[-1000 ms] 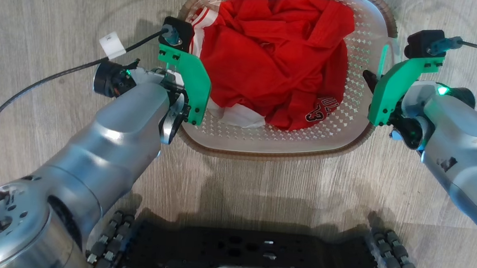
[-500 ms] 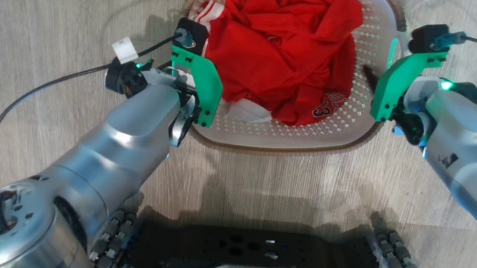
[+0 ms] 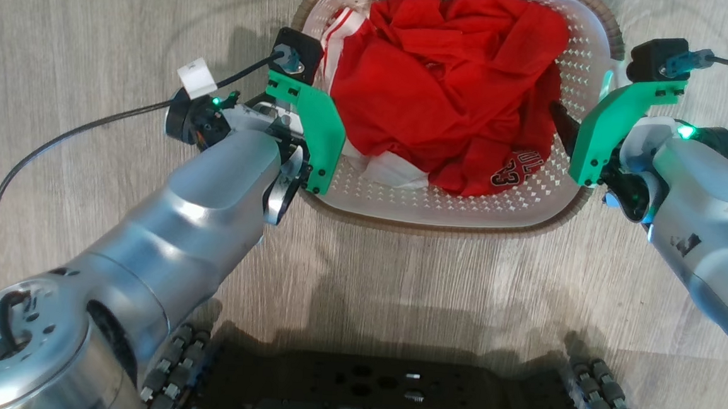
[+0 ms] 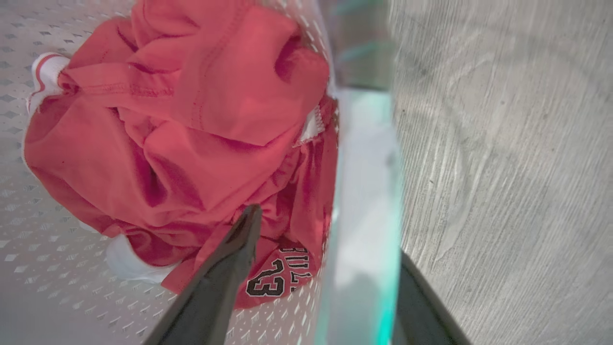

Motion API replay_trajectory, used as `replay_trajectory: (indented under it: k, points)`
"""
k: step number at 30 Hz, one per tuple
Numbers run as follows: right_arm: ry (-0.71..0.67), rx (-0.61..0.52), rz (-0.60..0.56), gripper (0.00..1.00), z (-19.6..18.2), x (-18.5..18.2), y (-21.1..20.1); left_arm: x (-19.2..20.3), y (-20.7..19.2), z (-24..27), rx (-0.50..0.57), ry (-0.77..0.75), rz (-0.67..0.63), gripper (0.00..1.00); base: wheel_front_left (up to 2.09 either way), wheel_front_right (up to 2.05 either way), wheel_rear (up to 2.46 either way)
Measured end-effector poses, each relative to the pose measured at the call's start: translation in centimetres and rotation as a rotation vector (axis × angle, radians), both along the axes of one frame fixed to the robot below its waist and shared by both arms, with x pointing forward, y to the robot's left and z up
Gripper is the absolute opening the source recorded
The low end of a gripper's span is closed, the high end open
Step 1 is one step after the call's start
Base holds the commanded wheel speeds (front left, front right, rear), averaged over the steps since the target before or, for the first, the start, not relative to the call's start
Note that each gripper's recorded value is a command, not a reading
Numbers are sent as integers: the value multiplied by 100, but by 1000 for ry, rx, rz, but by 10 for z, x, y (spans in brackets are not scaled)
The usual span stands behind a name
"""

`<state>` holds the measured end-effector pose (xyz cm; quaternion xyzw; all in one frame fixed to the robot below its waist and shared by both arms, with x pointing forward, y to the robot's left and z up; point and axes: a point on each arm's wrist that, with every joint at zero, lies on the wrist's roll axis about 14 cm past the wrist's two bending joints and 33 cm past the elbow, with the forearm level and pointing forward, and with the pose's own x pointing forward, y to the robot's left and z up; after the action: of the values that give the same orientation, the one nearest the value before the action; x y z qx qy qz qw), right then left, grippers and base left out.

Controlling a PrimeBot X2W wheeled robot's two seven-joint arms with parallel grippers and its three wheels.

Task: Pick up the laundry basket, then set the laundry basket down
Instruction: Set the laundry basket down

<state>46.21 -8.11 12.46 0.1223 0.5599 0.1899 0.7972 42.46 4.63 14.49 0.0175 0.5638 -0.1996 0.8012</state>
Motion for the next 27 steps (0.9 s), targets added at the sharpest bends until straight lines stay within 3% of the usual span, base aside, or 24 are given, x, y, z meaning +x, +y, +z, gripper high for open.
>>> replay_trajectory:
  k: [10,27]
  points:
    - [-46,-25,-2,100,28,12,-1,9,2,26,6,-52,5,100,0,0,0]
    - [-143,-45,-11,100,105,6,0,-24,10,78,20,-94,7,100,0,0,0]
